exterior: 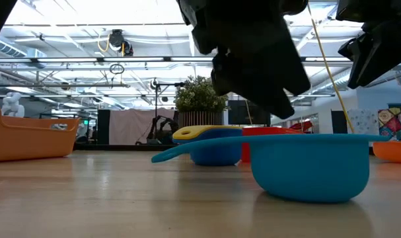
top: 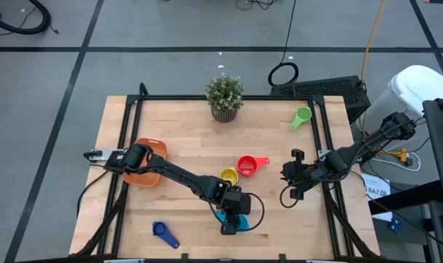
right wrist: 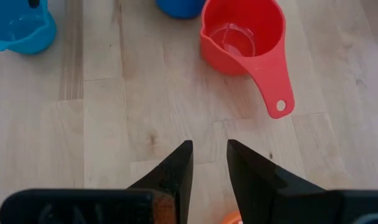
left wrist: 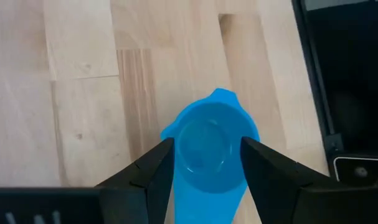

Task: Nest measuring cups in basket
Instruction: Move the light blue measuring cup to the center of the table

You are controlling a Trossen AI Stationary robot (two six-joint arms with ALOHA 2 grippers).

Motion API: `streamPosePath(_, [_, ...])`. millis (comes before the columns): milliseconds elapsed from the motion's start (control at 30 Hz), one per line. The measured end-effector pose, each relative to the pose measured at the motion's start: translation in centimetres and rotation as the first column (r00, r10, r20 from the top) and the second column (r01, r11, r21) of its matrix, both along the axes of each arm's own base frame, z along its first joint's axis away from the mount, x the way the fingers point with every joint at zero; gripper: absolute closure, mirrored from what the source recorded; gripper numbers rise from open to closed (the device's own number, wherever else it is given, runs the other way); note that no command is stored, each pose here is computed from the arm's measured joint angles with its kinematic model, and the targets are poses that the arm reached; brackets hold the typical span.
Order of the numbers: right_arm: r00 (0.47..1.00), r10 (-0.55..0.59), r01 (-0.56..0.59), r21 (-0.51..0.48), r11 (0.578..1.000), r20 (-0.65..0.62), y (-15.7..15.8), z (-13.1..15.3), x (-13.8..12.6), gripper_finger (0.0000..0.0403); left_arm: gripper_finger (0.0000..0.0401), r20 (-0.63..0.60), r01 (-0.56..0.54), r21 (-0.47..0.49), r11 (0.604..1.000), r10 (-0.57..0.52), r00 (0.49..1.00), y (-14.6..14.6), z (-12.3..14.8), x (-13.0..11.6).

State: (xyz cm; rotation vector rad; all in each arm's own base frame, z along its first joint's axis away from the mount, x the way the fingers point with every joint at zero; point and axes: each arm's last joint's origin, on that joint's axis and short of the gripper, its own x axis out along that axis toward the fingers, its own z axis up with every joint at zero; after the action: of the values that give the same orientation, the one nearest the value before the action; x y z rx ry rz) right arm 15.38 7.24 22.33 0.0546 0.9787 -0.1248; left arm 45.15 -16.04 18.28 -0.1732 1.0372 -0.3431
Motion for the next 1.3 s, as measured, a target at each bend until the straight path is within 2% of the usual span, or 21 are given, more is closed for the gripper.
streamPosePath(400, [1.000,-0.003,0.003,-0.001,1.000,-0.005,0.0,0.0,0.0,0.0312,0.0215,-0.111,-0.010,0.027,1.000,0.013,0.994,-0.4,-3.8,0.1])
streamPosePath(600, [1.000,-0.015,0.015,0.008,1.000,-0.004,0.0,0.0,-0.1,0.0312,0.0218,-0.085,-0.047,0.070,0.996,0.053,0.995,0.0,-3.6,0.3])
streamPosePath(700, [1.000,-0.021,0.021,0.012,1.000,-0.004,0.0,0.0,-0.1,0.0312,0.0255,-0.094,-0.065,0.069,0.995,0.071,0.993,0.4,-3.7,0.4])
streamPosePath(833, [1.000,-0.021,0.022,0.012,1.000,-0.003,0.0,0.0,0.0,0.0312,0.0368,-0.120,-0.060,0.052,0.997,0.066,0.991,0.5,-3.7,0.2])
streamPosePath(867, [1.000,-0.021,0.021,0.012,1.000,-0.003,0.0,0.0,0.0,0.0312,0.0382,-0.122,-0.059,0.046,0.997,0.064,0.990,0.5,-3.7,0.2])
streamPosePath(1133, [1.000,-0.021,0.021,0.012,1.000,-0.003,0.0,0.0,0.0,0.0312,0.0391,-0.124,-0.066,0.048,0.997,0.072,0.990,0.3,-3.7,0.2])
streamPosePath(1300, [1.000,-0.021,0.021,0.012,1.000,-0.003,0.0,0.0,0.0,0.0312,0.0391,-0.174,-0.065,0.068,0.996,0.076,0.982,0.4,-3.8,-0.3])
